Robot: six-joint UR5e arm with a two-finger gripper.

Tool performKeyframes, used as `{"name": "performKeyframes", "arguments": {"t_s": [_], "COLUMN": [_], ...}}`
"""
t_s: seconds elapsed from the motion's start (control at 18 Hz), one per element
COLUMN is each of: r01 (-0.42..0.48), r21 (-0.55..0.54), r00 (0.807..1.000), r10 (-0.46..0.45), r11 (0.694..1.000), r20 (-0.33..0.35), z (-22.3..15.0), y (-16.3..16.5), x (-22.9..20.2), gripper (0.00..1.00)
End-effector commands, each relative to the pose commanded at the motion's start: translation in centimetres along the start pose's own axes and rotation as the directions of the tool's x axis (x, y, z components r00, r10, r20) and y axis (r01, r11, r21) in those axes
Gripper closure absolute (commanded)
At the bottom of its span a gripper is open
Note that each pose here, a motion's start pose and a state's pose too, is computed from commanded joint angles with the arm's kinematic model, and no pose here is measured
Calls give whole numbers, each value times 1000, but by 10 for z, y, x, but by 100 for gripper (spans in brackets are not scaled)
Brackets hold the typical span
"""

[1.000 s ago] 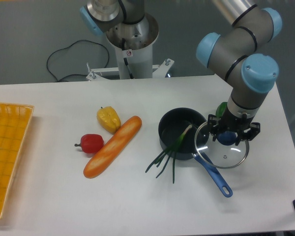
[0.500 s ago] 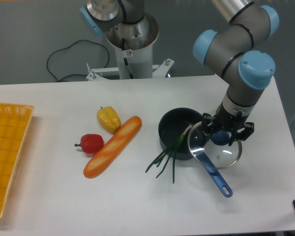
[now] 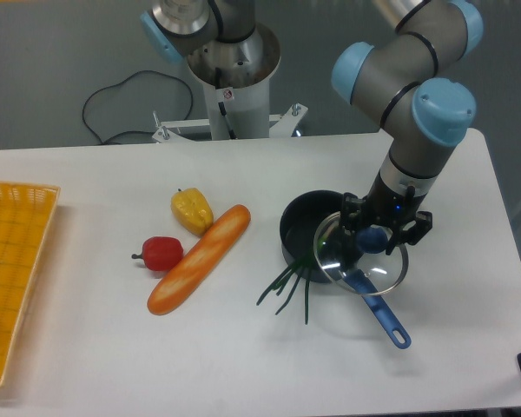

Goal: Close the pot lid
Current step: 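Carry the glass lid over the saucepan rim and lower it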

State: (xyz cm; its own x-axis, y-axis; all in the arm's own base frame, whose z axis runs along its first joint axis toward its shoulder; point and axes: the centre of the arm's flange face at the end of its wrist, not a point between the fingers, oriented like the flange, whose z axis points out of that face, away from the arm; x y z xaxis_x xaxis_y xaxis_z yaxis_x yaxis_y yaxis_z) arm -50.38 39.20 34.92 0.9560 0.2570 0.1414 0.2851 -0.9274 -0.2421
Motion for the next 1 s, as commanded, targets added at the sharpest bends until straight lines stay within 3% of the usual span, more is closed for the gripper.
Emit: {"name": "performKeyframes", "arguments": {"t_s": [1.0], "r01": [3], "r21": [-3], "r00": [995], "r10": [-3], "r11": [1000], "r20": [-100], "z": [27], "y": [31], "x": [48], "gripper": [40]}}
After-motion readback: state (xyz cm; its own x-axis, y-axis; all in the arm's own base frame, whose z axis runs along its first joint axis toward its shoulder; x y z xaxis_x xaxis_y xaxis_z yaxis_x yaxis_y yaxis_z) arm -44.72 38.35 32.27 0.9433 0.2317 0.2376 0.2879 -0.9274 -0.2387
